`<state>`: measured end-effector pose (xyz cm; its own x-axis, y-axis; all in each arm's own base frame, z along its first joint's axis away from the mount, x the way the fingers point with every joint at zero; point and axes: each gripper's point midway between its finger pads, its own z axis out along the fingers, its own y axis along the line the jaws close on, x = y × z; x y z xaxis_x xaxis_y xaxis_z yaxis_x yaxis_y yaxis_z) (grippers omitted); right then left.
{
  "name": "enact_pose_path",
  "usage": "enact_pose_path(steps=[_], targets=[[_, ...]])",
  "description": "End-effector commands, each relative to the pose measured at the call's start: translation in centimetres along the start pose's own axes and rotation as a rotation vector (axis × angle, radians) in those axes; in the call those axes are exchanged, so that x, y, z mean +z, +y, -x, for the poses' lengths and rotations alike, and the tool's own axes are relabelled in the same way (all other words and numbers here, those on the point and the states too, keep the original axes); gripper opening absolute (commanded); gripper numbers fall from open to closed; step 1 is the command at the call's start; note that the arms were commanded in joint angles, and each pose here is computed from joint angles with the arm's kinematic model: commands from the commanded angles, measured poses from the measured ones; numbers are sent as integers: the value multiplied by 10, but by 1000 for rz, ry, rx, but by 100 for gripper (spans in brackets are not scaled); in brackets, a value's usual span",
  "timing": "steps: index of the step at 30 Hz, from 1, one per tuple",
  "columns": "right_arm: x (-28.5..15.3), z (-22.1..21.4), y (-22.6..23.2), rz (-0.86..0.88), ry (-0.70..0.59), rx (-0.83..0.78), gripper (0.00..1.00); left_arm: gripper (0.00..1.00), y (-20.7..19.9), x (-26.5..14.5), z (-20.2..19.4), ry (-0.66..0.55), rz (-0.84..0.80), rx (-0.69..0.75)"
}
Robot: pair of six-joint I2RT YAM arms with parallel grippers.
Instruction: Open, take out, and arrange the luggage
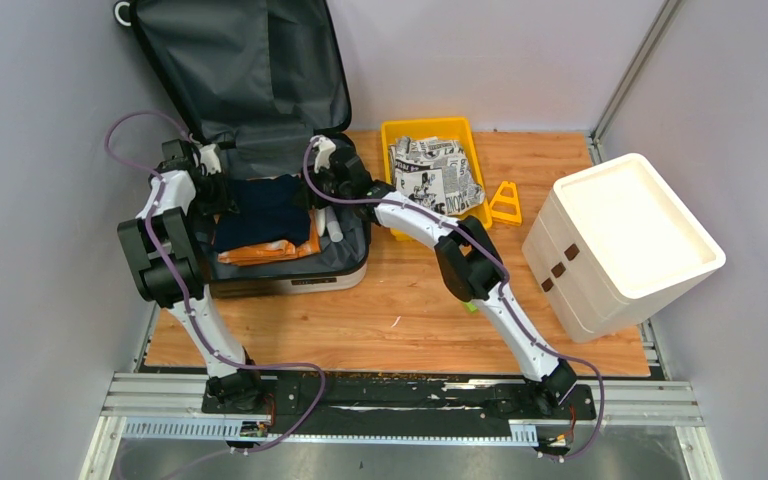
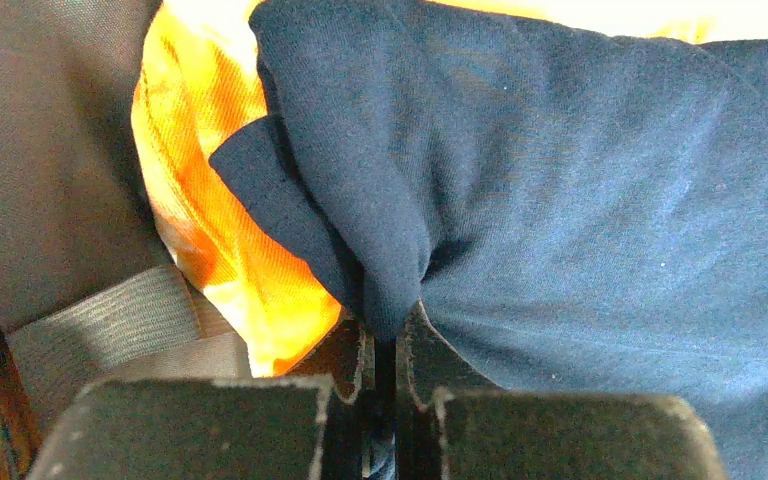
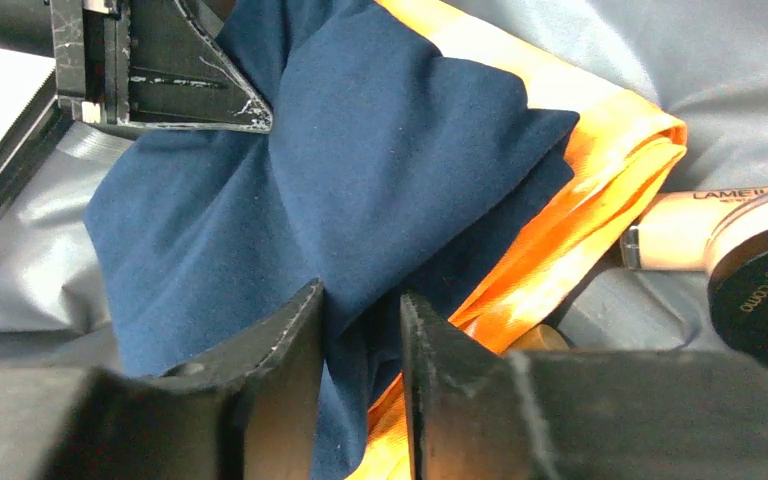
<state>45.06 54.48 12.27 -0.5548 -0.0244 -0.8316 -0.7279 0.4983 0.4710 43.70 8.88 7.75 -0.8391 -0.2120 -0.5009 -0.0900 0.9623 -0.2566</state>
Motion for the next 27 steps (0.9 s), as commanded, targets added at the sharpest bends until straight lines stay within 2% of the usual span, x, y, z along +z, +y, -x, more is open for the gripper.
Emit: enact_pose_path(steps=[1,3,4,8,16,20,27], targets=[[1,14,10,38,-28,6,22,0,-23,-12,11,-25,-78,-25],[0,18,12,40,-36,2,5,0,-23,-19,15,-43,-65,-18],[-1,20,13,40,-42,-3,0,0,-23,-21,17,-49,-61,-16],[-10,41,20,36,-78,-61,0,0,-26,-35,29,-102,-53,-8],[-35,96,34,4,-256,-246,0,0,-36,-60,47,-270,-53,23],[-38,102,36,6,-280,-287,0,0,-45,-64,48,-307,-97,42],[-31,96,27,-15,-280,-290,0,0,-44,-59,51,-302,-98,32]])
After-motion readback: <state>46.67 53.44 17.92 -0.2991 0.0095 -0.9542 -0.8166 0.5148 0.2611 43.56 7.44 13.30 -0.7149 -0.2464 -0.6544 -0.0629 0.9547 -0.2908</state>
